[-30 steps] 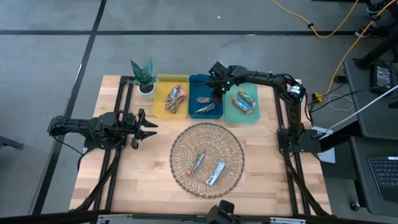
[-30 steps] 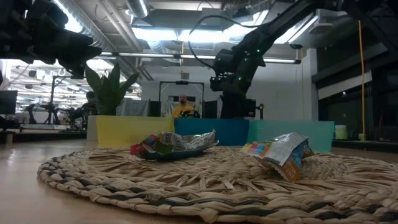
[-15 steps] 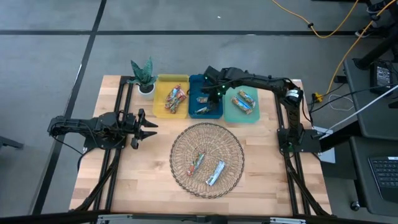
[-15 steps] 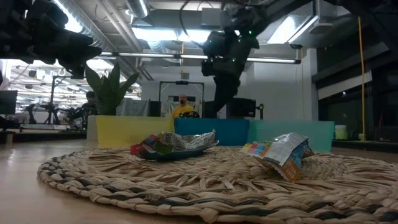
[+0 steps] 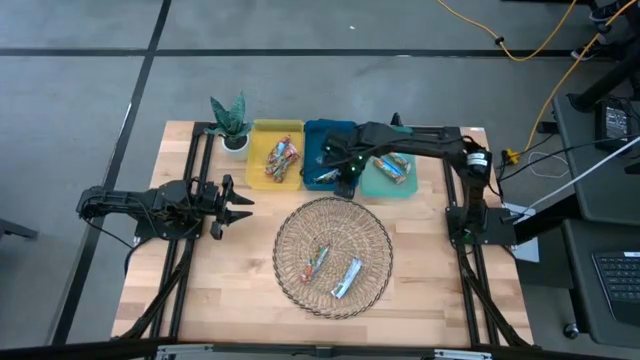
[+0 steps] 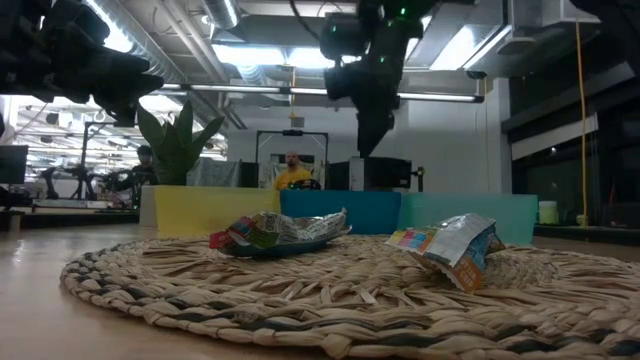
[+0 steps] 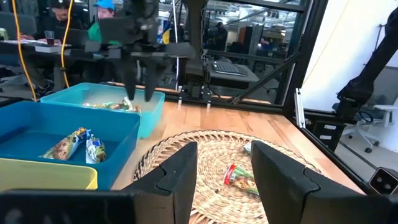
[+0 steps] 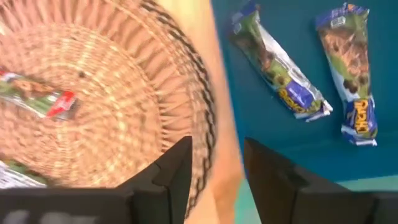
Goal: Pick and place Granola Bars by type
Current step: Put the orange granola bar into the green bin
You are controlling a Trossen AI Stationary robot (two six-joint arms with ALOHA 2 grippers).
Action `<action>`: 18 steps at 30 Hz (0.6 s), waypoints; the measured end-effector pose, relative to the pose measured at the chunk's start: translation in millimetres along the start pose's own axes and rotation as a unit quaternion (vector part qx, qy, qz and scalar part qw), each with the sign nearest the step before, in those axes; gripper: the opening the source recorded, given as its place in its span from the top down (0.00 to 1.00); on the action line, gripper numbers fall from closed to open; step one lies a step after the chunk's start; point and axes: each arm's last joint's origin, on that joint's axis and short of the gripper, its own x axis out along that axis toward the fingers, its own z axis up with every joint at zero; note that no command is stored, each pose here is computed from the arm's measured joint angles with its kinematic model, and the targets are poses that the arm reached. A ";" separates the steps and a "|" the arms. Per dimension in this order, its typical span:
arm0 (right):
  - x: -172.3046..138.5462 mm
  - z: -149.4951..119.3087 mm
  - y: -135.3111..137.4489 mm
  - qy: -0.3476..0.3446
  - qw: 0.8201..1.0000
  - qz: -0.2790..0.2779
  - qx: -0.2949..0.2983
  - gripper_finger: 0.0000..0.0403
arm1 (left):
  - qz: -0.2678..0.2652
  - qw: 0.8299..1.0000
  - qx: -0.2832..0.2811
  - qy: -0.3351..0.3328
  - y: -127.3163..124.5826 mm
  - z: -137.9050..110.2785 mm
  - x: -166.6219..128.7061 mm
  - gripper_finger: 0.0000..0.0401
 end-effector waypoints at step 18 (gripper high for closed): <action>-82.1 -49.6 114.0 -0.033 0.997 0.024 -0.066 0.64 | 0.005 1.000 0.000 -0.001 0.3 0.0 0.0 0.64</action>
